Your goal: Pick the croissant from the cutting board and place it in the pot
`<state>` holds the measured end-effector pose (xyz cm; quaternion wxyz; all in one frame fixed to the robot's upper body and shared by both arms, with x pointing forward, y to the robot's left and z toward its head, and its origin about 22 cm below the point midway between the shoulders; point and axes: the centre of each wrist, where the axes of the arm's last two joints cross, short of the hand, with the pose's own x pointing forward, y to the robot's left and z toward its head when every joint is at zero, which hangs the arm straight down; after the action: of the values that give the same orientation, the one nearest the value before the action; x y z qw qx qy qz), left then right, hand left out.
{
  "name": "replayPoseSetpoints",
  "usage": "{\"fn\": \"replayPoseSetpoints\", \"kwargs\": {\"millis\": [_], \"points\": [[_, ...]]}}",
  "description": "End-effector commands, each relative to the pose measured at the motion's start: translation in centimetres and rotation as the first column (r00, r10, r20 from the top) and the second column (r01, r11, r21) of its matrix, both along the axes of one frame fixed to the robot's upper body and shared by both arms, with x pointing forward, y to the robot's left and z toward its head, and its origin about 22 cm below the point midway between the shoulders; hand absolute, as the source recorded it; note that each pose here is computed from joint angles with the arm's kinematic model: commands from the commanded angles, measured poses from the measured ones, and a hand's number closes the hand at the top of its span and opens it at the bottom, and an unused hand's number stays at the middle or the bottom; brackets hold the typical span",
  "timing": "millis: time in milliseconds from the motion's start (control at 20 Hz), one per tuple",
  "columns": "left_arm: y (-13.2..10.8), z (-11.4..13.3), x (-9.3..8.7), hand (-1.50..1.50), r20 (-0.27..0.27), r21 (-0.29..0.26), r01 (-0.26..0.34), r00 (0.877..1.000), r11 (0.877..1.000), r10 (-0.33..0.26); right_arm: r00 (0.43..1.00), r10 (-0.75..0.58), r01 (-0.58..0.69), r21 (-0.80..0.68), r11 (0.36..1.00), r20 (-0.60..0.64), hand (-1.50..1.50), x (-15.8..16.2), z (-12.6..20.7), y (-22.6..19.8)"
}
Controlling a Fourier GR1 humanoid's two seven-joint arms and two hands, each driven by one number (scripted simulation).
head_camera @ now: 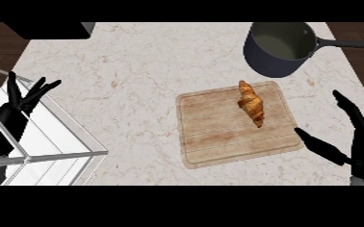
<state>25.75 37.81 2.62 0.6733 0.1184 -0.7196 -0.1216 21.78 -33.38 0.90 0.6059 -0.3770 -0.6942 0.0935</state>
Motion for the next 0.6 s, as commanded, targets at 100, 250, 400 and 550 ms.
{"fn": "replayPoseSetpoints", "kwargs": {"millis": [100,250,400,550], "points": [[-2.5,-2.8,-0.7,0.00,-0.186,0.045,-0.214,0.958,0.976,0.219,0.993,-0.002,-0.009,-0.100,0.995,-0.118,-1.50,0.0,2.3,0.3],[-4.0,-2.7,-0.4,0.00,-0.194,0.037,-0.183,0.963,0.982,0.187,0.971,0.010,-0.039,-0.119,0.992,-0.238,-1.50,1.9,3.9,1.9],[-4.5,-1.7,0.5,0.00,-0.193,0.042,-0.199,0.960,0.979,0.203,0.946,0.040,-0.096,-0.163,0.982,-0.321,-1.50,3.7,8.3,2.3],[-4.7,-1.5,0.4,0.00,-0.176,0.053,-0.175,0.967,0.983,0.182,0.895,0.049,-0.131,-0.158,0.979,-0.442,-1.50,6.7,10.1,4.4]]}}
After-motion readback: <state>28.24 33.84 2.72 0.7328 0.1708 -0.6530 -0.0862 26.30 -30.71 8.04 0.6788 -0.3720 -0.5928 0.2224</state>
